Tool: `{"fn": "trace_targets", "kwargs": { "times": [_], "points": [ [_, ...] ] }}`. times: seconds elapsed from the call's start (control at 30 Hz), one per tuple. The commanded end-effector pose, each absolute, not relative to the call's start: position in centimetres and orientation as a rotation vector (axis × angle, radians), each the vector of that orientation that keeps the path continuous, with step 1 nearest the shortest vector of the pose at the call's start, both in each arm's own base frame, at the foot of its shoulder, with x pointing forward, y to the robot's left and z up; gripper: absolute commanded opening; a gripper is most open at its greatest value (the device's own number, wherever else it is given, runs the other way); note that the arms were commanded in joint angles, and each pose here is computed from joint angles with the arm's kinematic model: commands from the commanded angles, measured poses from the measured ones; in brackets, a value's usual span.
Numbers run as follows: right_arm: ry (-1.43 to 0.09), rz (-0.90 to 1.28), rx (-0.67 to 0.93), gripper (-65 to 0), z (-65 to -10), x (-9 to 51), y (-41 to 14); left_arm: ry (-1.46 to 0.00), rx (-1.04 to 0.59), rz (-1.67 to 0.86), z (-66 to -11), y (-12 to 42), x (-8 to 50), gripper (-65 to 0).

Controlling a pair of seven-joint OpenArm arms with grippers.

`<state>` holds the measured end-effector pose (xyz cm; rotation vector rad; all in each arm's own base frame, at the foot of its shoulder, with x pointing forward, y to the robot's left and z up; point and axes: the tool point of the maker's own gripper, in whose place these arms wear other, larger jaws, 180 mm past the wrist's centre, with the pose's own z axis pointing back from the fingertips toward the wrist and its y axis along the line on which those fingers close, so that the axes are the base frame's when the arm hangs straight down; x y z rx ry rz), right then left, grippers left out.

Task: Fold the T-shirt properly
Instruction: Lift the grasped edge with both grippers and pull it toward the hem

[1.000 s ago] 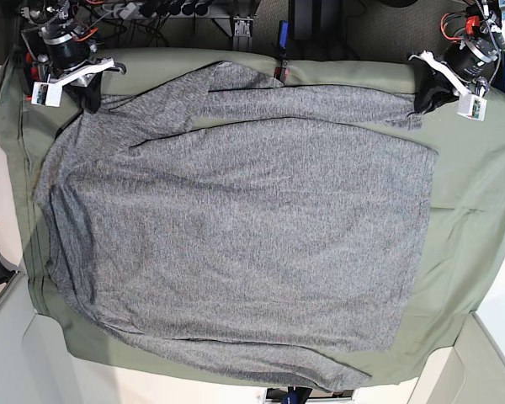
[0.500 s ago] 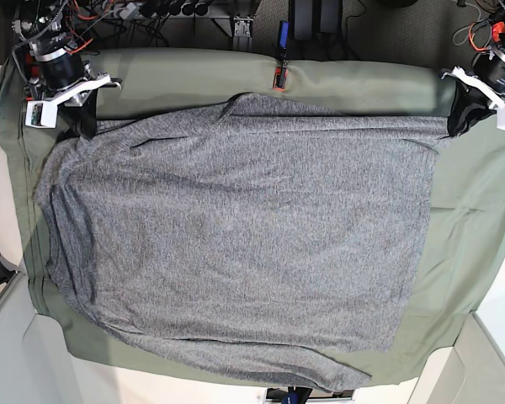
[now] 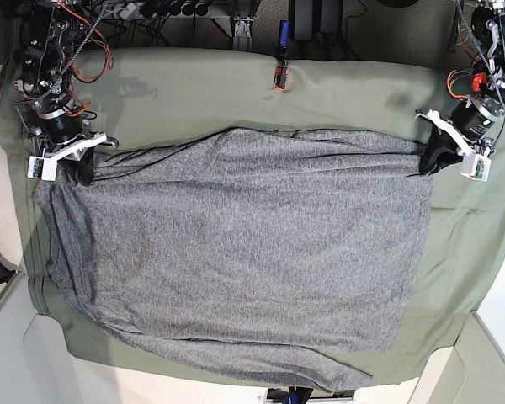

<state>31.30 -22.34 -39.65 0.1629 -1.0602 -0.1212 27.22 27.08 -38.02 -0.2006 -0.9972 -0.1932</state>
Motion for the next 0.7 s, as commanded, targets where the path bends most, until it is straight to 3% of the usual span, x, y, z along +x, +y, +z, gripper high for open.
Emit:
{"fn": "trace_targets", "kwargs": {
  "times": [0.0, 0.23, 0.33, 0.4, 0.67],
  "points": [
    [-1.116, -0.123, 0.154, -65.0, -38.2, 32.3, -23.0, -1.032, -0.196, -0.199, -37.2, 27.6, 28.4, -65.0],
    [-1.106, -0.123, 0.154, -63.9, -38.4, 32.3, -23.0, -0.972, -0.203, -0.133, -39.9, 28.9, 28.9, -63.5],
    [-1.108, -0.136, 0.168, -42.1, -38.3, 32.3, -22.8, -0.968, -0.198, -0.136, -39.8, 29.2, 28.8, -41.3],
    [-1.105, -0.151, 0.193, -34.0, -38.3, 32.2, -22.6, -0.963, -0.190, -0.140, -39.7, 29.7, 28.6, -34.1],
    [-1.094, -0.134, 0.212, -33.5, -36.8, 31.4, -22.6, -1.003, -0.213, -0.001, -36.9, 32.8, 28.3, -33.9]
  ]
}}
